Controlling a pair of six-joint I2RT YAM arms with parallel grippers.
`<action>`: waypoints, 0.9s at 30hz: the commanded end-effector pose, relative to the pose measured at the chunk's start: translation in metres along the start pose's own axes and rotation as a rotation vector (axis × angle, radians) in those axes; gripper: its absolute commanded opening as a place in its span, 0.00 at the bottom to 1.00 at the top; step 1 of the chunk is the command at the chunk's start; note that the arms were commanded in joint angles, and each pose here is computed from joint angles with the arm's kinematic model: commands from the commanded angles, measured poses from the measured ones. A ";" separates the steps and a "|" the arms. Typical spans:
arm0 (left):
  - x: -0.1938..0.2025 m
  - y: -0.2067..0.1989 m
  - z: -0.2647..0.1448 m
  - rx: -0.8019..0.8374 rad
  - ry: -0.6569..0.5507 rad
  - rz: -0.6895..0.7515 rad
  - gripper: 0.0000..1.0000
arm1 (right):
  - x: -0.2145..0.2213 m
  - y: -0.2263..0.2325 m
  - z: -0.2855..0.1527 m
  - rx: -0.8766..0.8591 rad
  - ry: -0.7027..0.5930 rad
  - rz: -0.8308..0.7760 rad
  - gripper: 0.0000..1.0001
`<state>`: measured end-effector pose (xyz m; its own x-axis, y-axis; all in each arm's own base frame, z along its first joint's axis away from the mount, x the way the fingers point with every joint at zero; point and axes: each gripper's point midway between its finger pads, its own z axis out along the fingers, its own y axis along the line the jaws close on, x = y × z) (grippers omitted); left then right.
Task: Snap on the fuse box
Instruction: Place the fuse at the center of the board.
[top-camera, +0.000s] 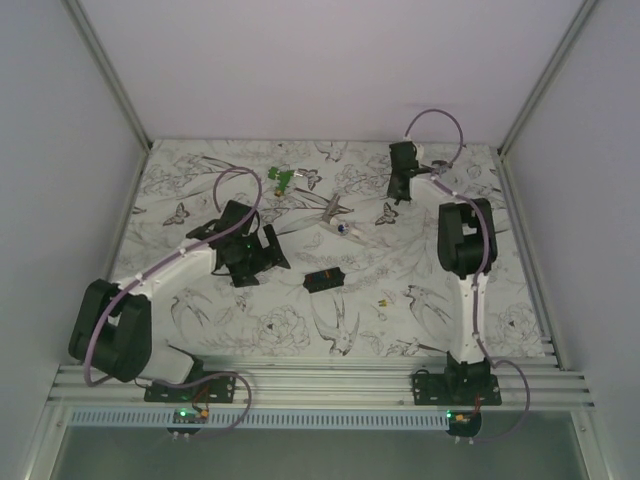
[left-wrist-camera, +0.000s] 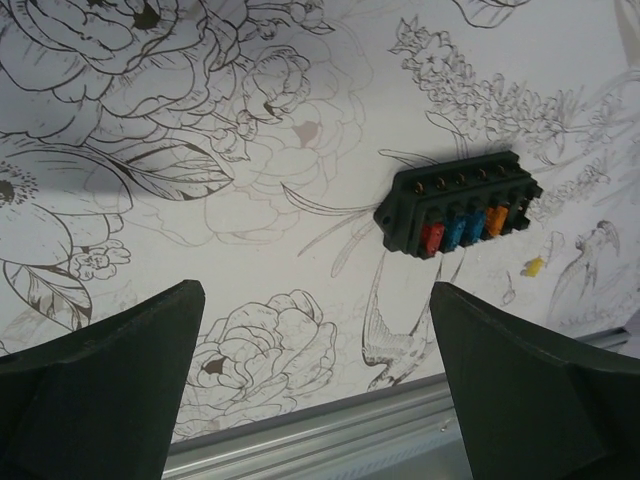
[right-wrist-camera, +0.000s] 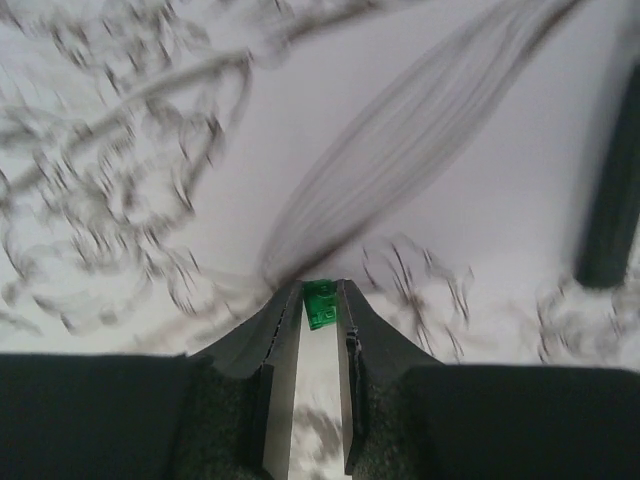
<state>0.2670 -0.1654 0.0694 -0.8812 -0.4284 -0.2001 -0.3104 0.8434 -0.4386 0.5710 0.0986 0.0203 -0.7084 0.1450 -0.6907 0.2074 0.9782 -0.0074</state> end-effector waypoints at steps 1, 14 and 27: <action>0.010 0.002 -0.013 0.020 0.020 -0.015 1.00 | 0.052 -0.012 -0.033 -0.011 0.135 0.005 0.24; 0.024 0.002 -0.046 0.106 -0.037 -0.007 1.00 | 0.174 -0.017 -0.162 -0.078 0.212 0.008 0.25; 0.041 0.023 -0.037 0.068 -0.001 0.026 1.00 | 0.186 -0.010 -0.216 -0.223 0.176 -0.030 0.44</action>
<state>0.2231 -0.1557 0.0944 -0.8679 -0.4350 -0.2399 -0.2643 0.8132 -0.5185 0.2886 0.1457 0.0300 -0.8431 0.1178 -0.5247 0.0669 0.9911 0.1150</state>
